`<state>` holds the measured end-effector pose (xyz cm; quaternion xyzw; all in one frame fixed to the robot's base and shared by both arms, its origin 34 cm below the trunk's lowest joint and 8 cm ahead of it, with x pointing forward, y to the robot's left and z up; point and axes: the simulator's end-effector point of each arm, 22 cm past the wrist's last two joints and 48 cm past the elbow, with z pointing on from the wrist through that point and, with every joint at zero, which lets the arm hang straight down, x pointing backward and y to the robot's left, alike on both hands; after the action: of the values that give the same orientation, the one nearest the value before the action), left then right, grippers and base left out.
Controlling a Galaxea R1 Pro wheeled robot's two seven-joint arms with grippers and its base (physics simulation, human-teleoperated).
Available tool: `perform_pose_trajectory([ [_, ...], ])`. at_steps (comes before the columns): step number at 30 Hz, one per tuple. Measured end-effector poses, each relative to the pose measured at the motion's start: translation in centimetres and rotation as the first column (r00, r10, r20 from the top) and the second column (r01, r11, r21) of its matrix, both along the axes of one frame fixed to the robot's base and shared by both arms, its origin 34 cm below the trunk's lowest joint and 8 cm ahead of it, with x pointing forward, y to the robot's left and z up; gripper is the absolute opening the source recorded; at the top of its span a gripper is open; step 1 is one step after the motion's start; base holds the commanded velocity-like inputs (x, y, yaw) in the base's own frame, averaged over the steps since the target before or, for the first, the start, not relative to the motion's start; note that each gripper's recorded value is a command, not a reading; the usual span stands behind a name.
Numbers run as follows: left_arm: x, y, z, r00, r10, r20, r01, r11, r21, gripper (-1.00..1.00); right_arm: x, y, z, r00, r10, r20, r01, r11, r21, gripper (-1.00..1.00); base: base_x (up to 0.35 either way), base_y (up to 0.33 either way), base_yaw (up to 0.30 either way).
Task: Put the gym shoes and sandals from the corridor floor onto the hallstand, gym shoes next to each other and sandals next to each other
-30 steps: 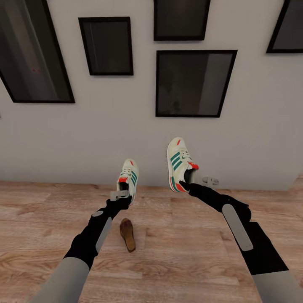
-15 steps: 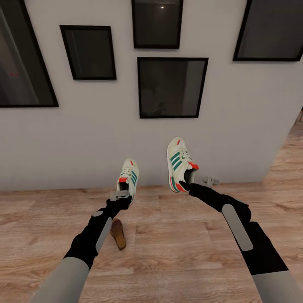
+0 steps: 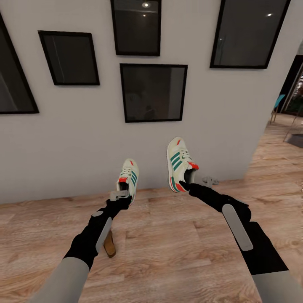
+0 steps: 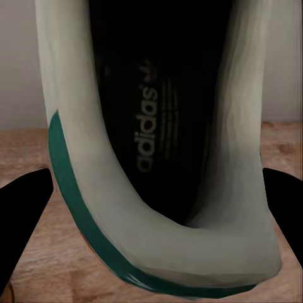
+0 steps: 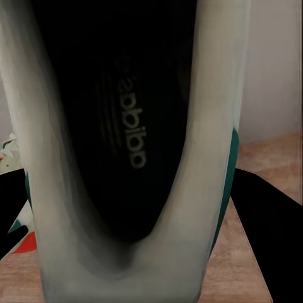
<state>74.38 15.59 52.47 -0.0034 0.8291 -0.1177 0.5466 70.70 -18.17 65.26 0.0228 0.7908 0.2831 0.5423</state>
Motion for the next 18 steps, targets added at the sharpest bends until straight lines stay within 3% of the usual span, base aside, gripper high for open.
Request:
perform_pose_trajectory([
  [18, 0.0, 0.0, 1.2, 1.000, 0.000, 0.018, 0.000, 1.000, 0.000, -1.00, -0.2, 0.0, 1.1, 1.000, -0.002, 0.017, 0.002, 1.000, -0.001, -1.00, 0.000, 0.000, -0.213],
])
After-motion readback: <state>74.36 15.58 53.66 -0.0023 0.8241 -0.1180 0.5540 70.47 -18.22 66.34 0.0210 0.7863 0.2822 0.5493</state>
